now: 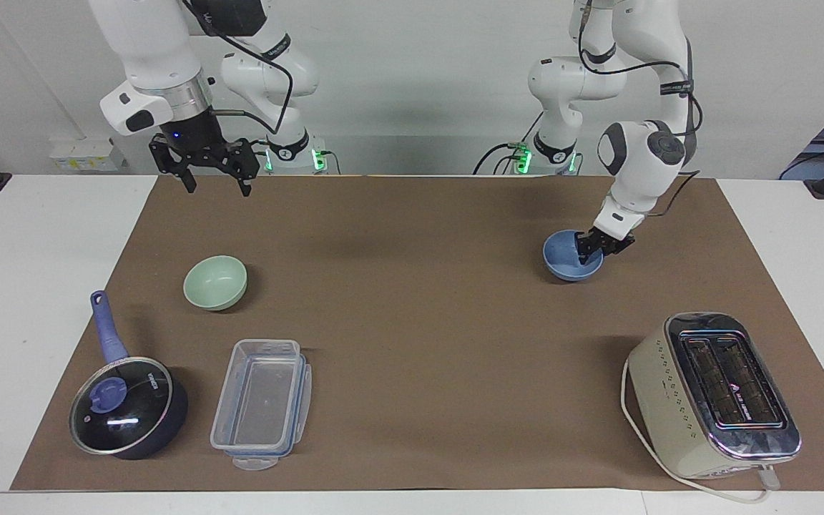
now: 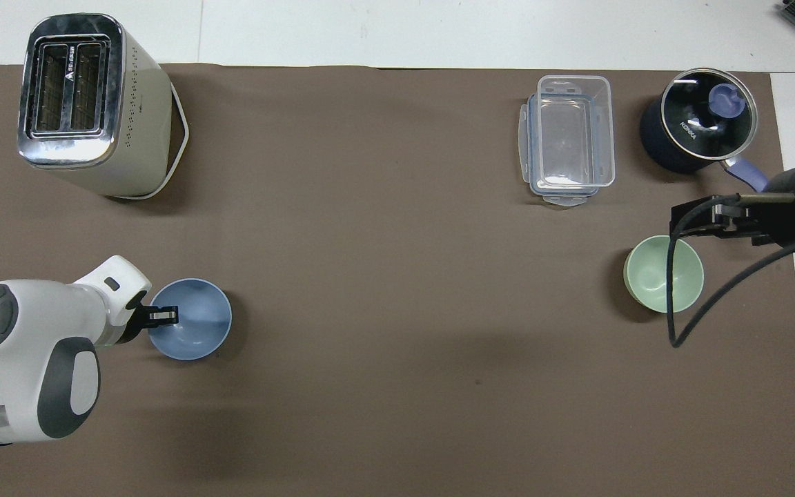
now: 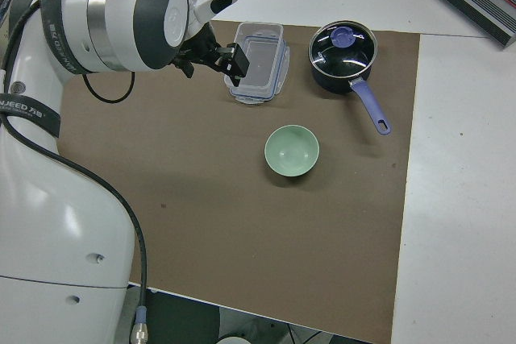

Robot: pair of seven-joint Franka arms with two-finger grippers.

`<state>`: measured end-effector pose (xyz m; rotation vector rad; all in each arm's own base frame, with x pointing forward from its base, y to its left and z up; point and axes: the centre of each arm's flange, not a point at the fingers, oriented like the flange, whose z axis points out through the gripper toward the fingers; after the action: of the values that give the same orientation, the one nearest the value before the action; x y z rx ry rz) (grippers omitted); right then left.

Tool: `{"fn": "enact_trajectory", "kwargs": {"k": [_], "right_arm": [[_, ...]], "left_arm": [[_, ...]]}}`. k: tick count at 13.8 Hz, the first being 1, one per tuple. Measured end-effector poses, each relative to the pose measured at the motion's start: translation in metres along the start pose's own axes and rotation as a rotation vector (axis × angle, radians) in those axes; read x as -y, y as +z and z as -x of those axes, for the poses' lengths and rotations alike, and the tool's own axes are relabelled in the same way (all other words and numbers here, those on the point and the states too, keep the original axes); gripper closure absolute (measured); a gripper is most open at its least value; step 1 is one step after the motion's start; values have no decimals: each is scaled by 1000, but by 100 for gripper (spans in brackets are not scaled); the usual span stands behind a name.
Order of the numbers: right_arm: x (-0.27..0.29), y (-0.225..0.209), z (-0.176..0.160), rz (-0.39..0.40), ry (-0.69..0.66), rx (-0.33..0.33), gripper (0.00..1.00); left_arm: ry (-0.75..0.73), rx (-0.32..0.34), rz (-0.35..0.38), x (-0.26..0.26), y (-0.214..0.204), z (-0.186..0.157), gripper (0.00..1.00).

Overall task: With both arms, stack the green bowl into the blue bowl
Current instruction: 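Reach the left gripper to the rim of the blue bowl and grasp it, then slide the blue bowl with the left gripper toward the table center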

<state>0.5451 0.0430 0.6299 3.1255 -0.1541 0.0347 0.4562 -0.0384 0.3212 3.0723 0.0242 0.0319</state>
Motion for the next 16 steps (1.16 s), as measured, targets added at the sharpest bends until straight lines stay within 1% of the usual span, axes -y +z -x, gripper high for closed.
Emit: {"fn": "enact_trajectory", "kwargs": {"k": [1, 2, 5, 7, 8, 12, 14, 16], "right_arm": [[0, 0, 0, 0, 0, 0, 0], [0, 0, 0, 0, 0, 0, 0], [0, 0, 0, 0, 0, 0, 0], [0, 0, 0, 0, 0, 0, 0], [0, 0, 0, 0, 0, 0, 0], [0, 0, 0, 0, -1, 0, 0], [0, 0, 0, 0, -1, 0, 0], [0, 0, 0, 0, -1, 0, 0]], "left_arm": [[0, 5, 2, -1, -5, -1, 88], [1, 13, 6, -3, -14, -2, 94], [-27, 30, 13, -15, -56, -13, 94], [-40, 18, 22, -42, -82, -20, 94], [-46, 13, 37, -61, -88, -20, 94], [4, 29, 115, -133, -87, -3, 94], [39, 17, 148, -168, -83, 7, 94], [49, 8, 172, -208, -68, 23, 94]]}}
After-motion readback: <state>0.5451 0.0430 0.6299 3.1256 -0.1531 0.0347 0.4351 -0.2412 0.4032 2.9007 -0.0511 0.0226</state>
